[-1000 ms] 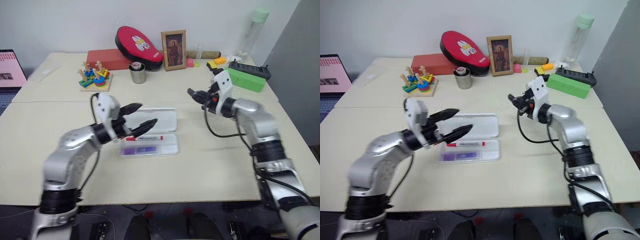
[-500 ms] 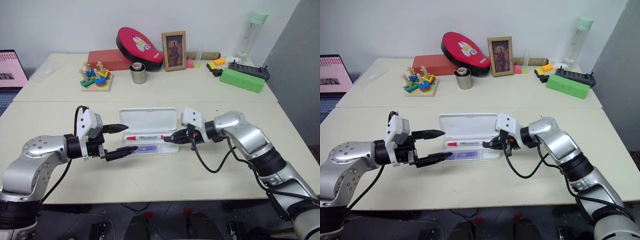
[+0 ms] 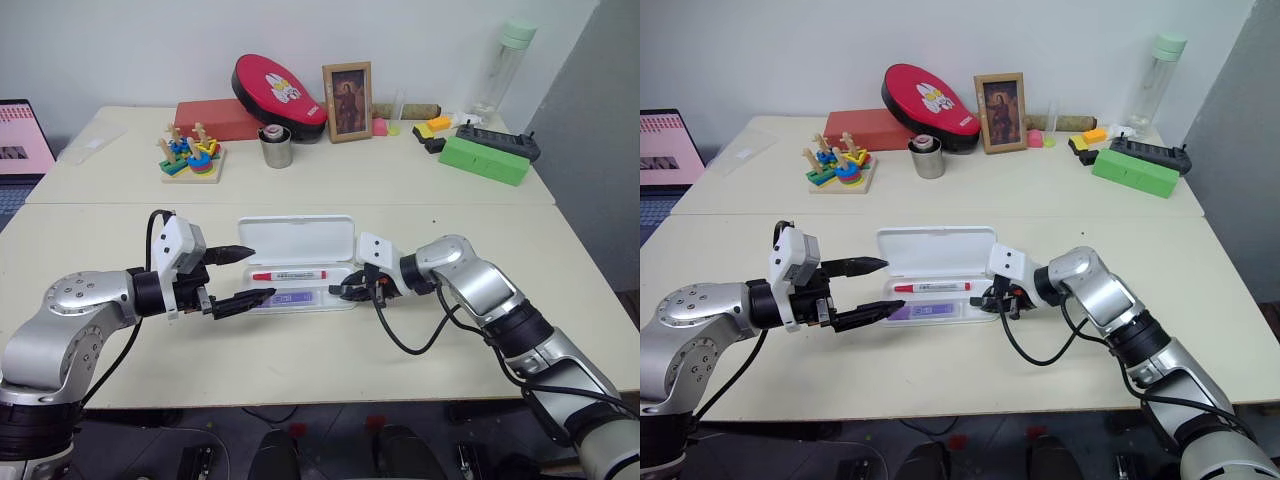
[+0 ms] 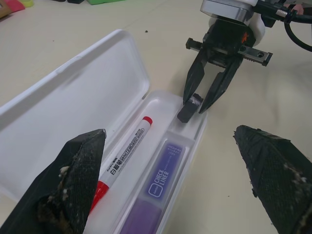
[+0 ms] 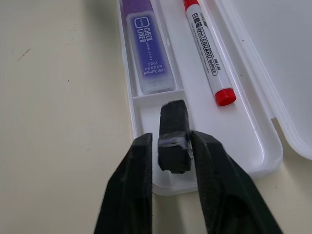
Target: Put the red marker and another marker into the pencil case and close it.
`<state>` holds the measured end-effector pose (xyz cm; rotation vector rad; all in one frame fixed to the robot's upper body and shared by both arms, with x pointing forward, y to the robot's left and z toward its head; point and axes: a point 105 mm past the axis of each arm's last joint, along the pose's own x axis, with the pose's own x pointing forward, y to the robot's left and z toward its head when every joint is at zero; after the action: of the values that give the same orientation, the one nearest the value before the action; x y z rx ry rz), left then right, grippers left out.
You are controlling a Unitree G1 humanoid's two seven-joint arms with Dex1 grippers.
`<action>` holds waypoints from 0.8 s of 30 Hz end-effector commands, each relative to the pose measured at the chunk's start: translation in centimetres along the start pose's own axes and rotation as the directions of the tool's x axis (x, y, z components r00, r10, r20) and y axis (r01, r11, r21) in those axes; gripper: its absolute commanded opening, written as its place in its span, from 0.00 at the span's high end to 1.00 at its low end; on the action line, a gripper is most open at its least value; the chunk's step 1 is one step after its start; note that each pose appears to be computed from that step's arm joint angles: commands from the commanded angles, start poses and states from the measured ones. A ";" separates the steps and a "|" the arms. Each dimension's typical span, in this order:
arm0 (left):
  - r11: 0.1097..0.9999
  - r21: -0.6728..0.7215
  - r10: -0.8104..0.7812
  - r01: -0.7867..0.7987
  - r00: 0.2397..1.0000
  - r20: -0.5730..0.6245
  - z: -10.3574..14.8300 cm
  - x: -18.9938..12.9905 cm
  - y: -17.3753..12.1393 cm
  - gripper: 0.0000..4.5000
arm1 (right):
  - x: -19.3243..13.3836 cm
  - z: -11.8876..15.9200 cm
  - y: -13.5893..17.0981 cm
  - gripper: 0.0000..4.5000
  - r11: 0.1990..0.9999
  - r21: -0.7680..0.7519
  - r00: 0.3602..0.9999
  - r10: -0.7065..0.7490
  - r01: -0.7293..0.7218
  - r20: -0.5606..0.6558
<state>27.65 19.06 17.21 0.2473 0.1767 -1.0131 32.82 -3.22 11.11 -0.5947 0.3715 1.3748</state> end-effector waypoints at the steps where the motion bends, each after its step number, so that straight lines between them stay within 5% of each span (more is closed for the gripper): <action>1: 0.999 0.045 -0.004 0.002 0.999 0.044 1.5 0.1 -0.4 0.00 | -0.5 1.7 -0.4 0.50 0.999 -0.045 0.999 -0.009 0.011 0.051; 9: 0.998 -0.011 0.062 -0.062 0.994 0.085 1.5 -0.1 0.1 0.00 | -2.8 5.7 -1.1 0.06 0.999 -0.034 0.978 -0.004 0.012 0.210; 11: 0.995 -0.040 0.098 -0.094 0.989 0.112 1.7 -0.4 0.5 0.00 | -3.8 7.1 -1.9 0.01 0.999 -0.024 0.964 -0.018 0.025 0.265; 16: 0.973 -0.122 0.217 -0.199 0.962 0.163 2.0 -1.3 1.7 0.00 | -6.0 10.6 -5.6 0.01 0.989 0.019 0.913 -0.144 0.148 0.382; 21: 0.943 -0.183 0.314 -0.278 0.926 0.211 2.2 -1.6 2.2 0.00 | -5.8 11.2 -9.8 0.01 0.943 0.089 0.879 -0.330 0.319 0.345; 24: 0.939 -0.189 0.326 -0.289 0.921 0.214 2.1 -1.6 2.0 0.00 | -4.9 10.9 -11.1 0.10 0.923 0.108 0.874 -0.384 0.369 0.297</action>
<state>29.14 21.00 18.47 -0.0116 0.0497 -0.7025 40.94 -1.57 23.12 -0.3401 0.0764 1.1088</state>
